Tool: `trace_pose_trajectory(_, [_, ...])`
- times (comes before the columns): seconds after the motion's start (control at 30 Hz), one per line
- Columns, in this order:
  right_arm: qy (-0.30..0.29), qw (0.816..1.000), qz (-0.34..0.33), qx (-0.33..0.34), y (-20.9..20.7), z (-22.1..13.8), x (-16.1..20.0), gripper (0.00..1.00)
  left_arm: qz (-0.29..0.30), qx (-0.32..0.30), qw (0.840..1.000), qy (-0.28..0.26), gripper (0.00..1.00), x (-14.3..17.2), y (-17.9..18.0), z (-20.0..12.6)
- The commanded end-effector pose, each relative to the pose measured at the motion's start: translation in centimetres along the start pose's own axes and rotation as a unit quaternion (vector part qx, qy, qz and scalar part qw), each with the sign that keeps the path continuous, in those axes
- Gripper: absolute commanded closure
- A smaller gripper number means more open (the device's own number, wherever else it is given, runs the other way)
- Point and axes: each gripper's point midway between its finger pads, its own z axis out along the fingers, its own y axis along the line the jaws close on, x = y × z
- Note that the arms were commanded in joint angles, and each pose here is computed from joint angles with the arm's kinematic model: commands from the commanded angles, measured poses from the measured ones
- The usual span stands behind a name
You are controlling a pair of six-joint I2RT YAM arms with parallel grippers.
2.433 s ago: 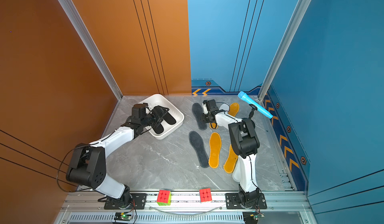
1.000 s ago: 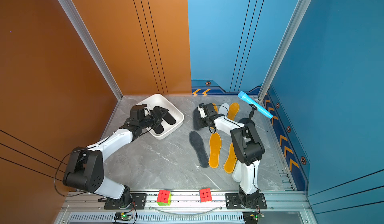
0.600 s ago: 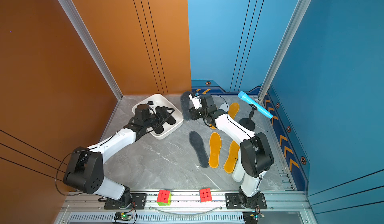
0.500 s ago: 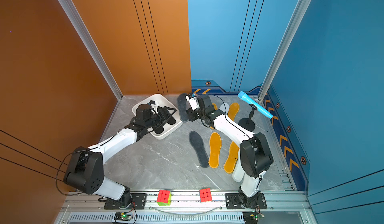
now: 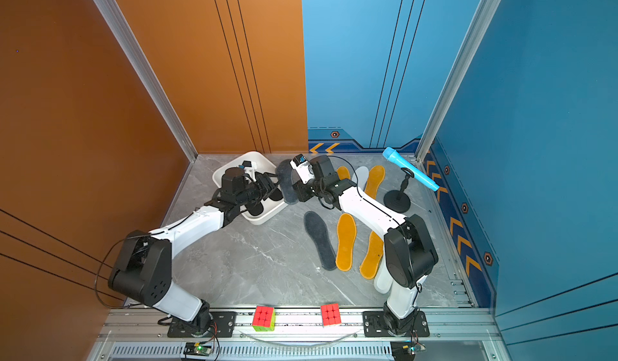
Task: Put the insoles into the storage box
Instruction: Pick up the insole from the center of the board.
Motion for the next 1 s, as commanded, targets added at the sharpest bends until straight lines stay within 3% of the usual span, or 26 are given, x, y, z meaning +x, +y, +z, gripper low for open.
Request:
trace_pose_trajectory(0.0, [-0.005,1.0,-0.006,-0.018,0.9,-0.3,-1.0,1.0,0.006,0.018,1.0,0.002,0.48,-0.1,-0.7,0.3])
trace_pose_trajectory(0.37, [-0.003,1.0,0.0,-0.021,0.9,0.2,-0.8,1.0,0.003,0.02,1.0,0.009,0.84,0.2,-0.7,0.4])
trace_pose_trajectory(0.5, [-0.002,1.0,0.001,-0.02,0.8,0.3,-0.8,1.0,0.001,0.02,1.0,0.011,0.88,0.3,-0.6,0.5])
trace_pose_trajectory(0.6, [-0.002,1.0,0.003,-0.019,0.7,0.4,-0.8,1.0,0.002,0.023,1.0,0.012,1.0,0.3,-0.8,0.6])
trace_pose_trajectory(0.87, [0.001,1.0,0.006,-0.016,0.4,0.8,-0.7,1.0,0.001,0.024,1.0,0.012,1.0,0.4,-0.8,0.5])
trace_pose_trajectory(0.97, [0.0,1.0,0.01,-0.015,0.3,0.8,-0.8,0.91,-0.001,0.023,1.0,0.0,1.0,0.1,-0.8,0.1])
